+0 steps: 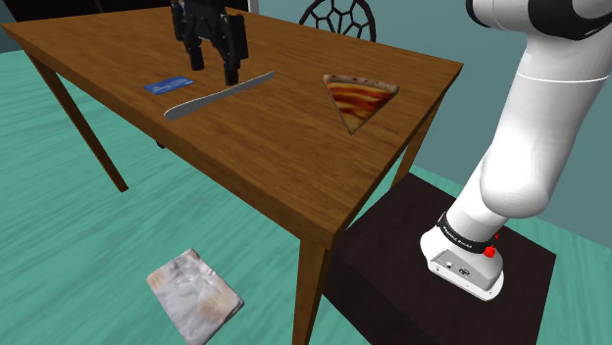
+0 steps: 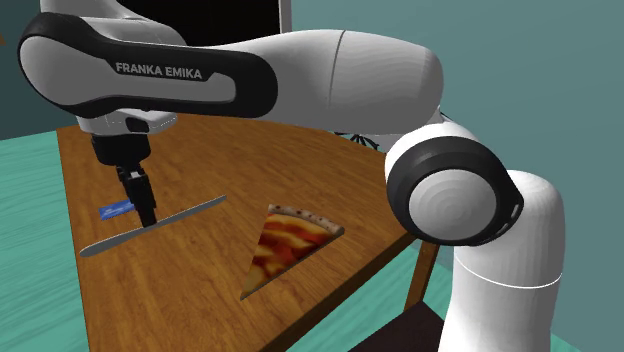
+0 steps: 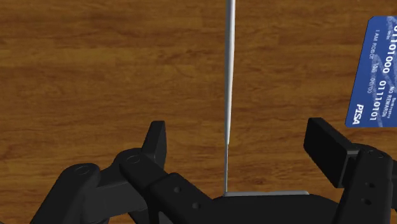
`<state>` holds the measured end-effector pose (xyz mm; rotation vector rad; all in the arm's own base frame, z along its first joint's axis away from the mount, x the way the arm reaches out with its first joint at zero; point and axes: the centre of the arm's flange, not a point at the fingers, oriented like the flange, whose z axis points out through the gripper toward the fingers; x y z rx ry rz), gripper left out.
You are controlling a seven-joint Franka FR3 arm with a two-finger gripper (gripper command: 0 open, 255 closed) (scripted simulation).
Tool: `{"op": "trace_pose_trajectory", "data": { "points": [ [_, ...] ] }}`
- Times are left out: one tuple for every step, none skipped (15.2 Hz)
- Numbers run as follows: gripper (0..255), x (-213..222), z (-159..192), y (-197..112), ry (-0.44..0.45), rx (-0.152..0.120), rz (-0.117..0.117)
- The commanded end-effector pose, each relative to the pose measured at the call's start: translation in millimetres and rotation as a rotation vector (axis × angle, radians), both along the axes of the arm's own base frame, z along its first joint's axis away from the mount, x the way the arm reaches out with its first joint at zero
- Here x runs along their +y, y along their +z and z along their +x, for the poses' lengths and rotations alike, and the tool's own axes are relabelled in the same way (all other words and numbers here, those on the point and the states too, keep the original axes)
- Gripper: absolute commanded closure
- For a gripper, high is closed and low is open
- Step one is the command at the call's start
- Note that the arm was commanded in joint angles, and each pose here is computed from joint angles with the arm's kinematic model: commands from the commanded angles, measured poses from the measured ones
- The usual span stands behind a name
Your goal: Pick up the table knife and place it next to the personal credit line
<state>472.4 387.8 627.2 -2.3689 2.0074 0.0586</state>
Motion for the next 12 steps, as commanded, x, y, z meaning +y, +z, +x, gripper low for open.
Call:
{"op": "trace_pose_trajectory", "data": {
  "points": [
    [0,-1,0,13,0.000,0.000,0.000],
    [0,-1,0,26,0.000,0.000,0.000],
    [0,-2,0,40,0.000,0.000,0.000],
    [0,-3,0,50,0.000,0.000,0.000],
    [0,-3,0,50,0.000,0.000,0.000],
    [0,-3,0,50,0.000,0.000,0.000],
    [0,-3,0,50,0.000,0.000,0.000],
    [0,-3,0,50,0.000,0.000,0.000],
    [0,-3,0,50,0.000,0.000,0.000],
    [0,-3,0,50,0.000,0.000,0.000],
    [0,-3,0,50,0.000,0.000,0.000],
    [0,-3,0,50,0.000,0.000,0.000]
  ]
}}
